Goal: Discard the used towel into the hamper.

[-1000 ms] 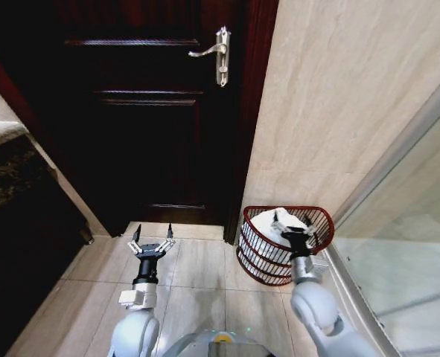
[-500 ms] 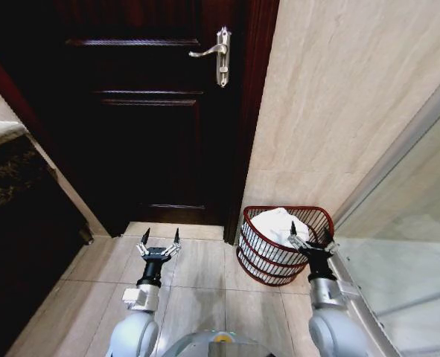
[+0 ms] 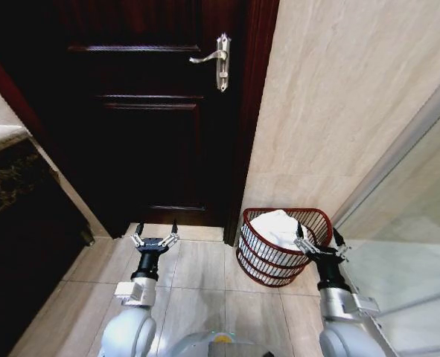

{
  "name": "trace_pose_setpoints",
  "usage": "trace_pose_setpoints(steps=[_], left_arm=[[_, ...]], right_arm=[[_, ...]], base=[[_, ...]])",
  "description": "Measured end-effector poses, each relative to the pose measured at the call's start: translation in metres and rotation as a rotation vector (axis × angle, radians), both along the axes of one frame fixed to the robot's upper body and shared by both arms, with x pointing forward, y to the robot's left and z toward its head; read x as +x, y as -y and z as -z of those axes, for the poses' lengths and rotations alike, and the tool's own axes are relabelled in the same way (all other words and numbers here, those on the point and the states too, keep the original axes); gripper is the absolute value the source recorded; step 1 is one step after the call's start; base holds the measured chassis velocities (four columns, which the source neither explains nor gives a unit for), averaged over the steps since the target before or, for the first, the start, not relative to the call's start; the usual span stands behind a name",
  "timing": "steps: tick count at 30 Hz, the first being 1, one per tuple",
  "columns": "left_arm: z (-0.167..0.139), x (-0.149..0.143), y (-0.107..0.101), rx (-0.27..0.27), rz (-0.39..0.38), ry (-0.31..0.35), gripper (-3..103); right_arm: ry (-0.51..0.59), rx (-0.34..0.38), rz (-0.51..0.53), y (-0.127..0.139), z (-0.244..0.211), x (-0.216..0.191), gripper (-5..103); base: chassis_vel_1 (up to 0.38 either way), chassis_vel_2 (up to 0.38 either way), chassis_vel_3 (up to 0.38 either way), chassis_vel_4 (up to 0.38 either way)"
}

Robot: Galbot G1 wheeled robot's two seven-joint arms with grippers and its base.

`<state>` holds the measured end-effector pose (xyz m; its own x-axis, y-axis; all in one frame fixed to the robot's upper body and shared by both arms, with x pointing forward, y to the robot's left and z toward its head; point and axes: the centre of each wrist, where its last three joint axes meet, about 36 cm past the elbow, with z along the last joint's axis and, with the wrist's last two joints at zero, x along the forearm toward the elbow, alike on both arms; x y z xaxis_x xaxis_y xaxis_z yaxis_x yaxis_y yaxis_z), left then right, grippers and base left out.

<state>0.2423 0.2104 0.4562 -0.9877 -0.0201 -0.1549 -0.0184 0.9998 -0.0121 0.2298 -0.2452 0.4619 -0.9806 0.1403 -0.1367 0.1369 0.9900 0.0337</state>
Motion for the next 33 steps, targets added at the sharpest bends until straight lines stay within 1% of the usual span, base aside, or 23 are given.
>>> trace_pose_setpoints(steps=[5, 19, 24, 33], left_arm=[[-0.009, 0.001, -0.004, 0.002, -0.010, 0.019, 100], [-0.010, 0.000, -0.010, -0.002, -0.025, 0.035, 100], [-0.011, 0.001, -0.011, -0.002, -0.023, 0.037, 100], [-0.012, 0.002, -0.015, 0.006, -0.030, 0.037, 100]], right_arm=[[0.007, -0.006, -0.001, -0.002, -0.005, -0.001, 100], [-0.002, 0.004, -0.009, -0.009, -0.013, -0.001, 100], [-0.014, 0.026, -0.009, -0.012, -0.018, -0.001, 100], [-0.016, 0.020, -0.010, -0.012, -0.017, -0.001, 100]], base=[[0.000, 0.000, 0.000, 0.000], [0.000, 0.000, 0.000, 0.000], [0.000, 0.000, 0.000, 0.000], [0.000, 0.000, 0.000, 0.000]])
